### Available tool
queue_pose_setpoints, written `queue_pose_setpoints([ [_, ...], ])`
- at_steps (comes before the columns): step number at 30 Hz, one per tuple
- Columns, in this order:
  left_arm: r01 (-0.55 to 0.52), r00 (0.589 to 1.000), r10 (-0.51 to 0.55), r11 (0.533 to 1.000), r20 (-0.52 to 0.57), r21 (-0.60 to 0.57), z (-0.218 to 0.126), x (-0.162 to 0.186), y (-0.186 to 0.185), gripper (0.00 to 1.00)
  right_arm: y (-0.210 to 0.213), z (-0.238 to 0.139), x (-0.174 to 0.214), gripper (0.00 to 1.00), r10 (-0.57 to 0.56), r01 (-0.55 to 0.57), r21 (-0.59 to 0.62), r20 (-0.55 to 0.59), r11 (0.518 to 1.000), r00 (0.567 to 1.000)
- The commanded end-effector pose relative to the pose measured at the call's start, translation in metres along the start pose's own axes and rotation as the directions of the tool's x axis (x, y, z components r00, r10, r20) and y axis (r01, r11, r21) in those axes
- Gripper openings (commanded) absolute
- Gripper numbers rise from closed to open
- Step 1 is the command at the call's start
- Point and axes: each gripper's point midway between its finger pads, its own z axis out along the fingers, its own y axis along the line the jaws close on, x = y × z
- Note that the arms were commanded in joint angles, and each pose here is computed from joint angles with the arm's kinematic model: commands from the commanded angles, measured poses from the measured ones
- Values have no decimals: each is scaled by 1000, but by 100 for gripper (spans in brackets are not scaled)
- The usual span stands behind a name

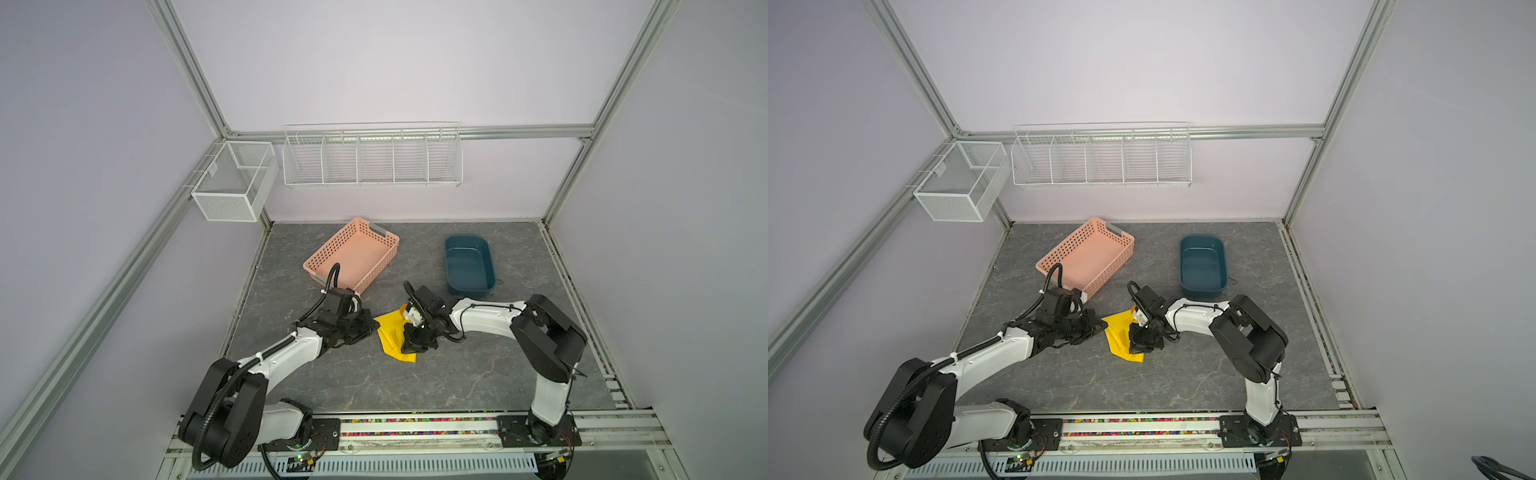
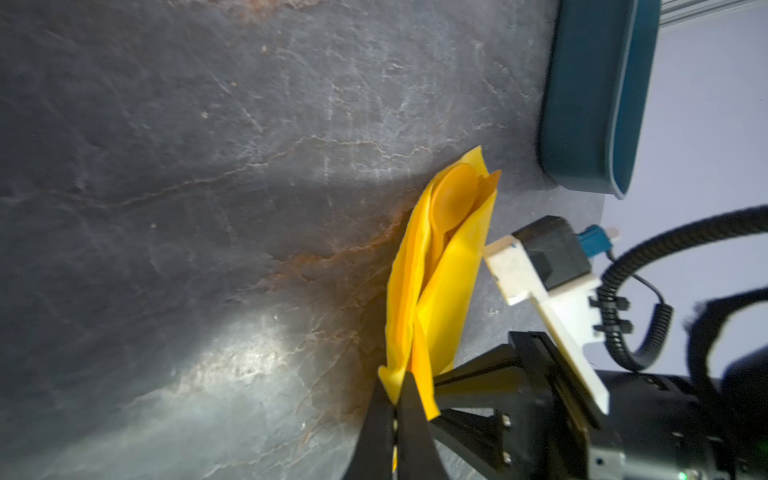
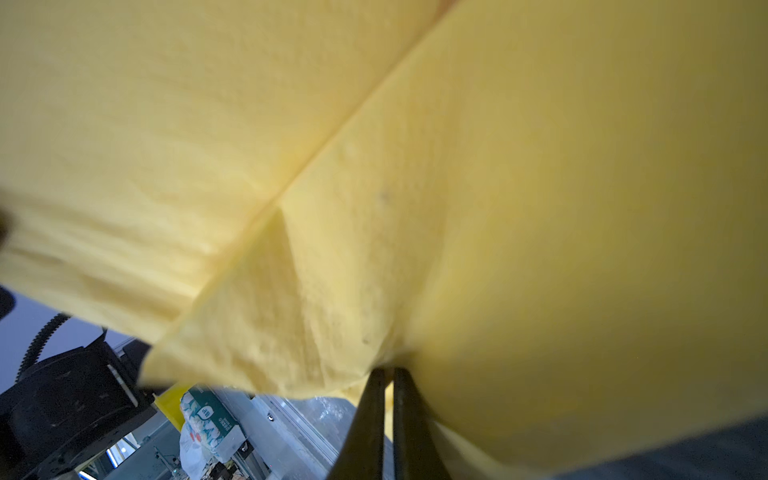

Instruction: Place the utensils on the paper napkin and roll it up

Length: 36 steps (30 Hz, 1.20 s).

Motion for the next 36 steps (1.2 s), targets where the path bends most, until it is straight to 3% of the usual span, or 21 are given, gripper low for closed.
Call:
queue_pose_setpoints([
  [1,-24,1000,23,997,15,74,-4,-3,-14,0,-6,8,8,11,30,-29,28,-31,999,999],
  [17,-141,981,152,986,-121,89,14,11,-43,0,-5,1,6,11,23,-23,29,4,999,1000],
  [36,-83,959,123,983,-256,162,47,27,-59,0,3,-15,3,12,7,-7,-10,56,1000,998],
])
